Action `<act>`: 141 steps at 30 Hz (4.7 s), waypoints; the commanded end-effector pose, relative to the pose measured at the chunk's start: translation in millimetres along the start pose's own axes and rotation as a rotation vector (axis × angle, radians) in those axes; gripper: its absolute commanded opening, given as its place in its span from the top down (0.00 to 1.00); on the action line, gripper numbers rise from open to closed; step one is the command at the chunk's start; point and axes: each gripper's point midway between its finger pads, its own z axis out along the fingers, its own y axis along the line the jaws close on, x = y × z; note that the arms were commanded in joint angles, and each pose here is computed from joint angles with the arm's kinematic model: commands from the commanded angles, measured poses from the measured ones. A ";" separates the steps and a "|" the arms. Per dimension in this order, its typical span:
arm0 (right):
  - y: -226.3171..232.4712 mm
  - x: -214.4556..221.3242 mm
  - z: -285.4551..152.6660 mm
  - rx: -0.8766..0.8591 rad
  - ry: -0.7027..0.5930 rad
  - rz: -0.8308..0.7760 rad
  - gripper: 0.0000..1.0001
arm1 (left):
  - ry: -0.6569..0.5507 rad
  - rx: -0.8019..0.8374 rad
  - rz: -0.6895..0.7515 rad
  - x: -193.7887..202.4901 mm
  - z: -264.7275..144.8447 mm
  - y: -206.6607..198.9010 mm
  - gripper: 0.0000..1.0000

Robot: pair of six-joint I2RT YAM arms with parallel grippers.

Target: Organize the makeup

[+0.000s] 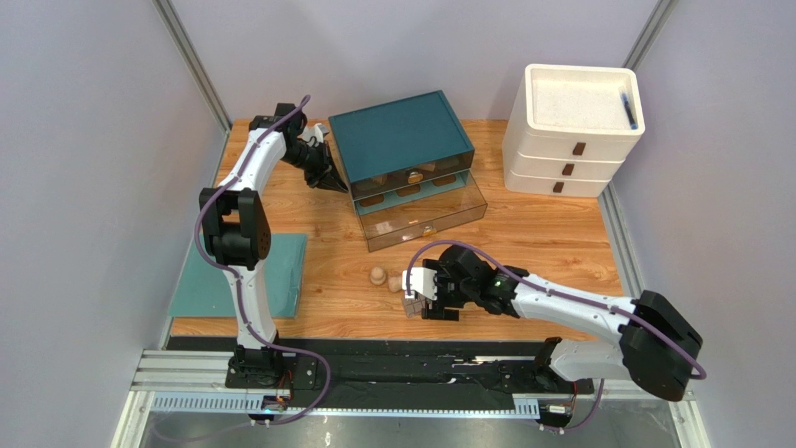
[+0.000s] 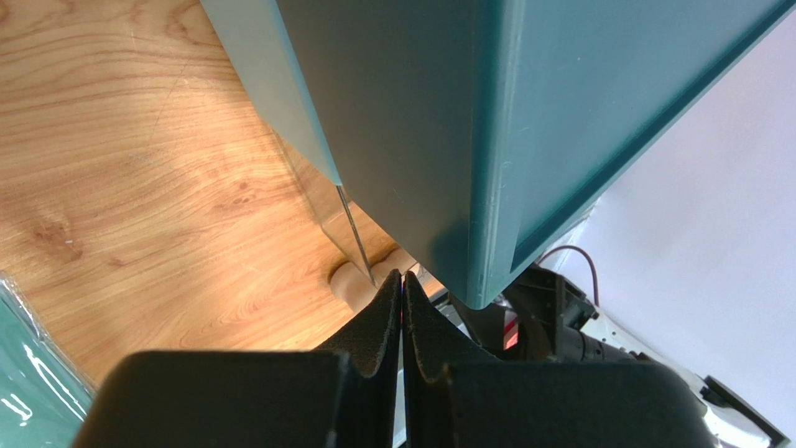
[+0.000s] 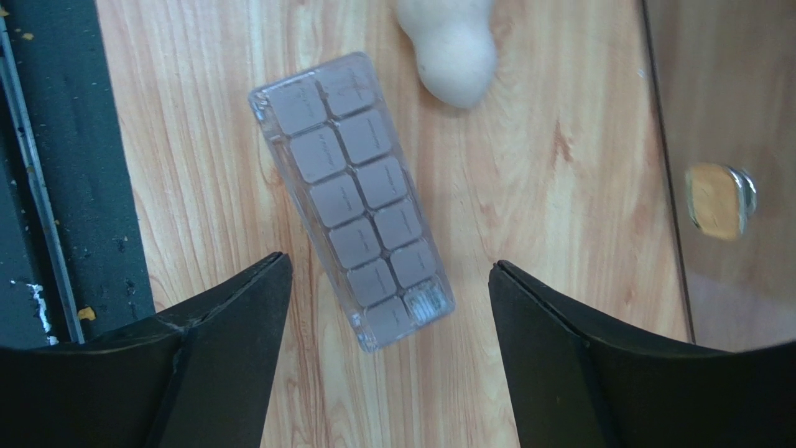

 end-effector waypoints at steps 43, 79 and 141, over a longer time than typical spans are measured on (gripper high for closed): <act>-3.8 9.2 78.5 -0.323 0.199 -0.159 0.53 | -0.031 0.017 0.073 -2.0 -14.7 -12.1 0.96; -140.0 -58.7 -17.2 0.003 0.002 -0.064 1.00 | -0.033 0.016 0.071 -6.8 -13.0 -9.4 0.96; -78.1 -114.7 22.4 -0.160 -0.138 0.533 0.09 | -0.048 0.015 0.076 -7.1 -18.4 -11.9 0.95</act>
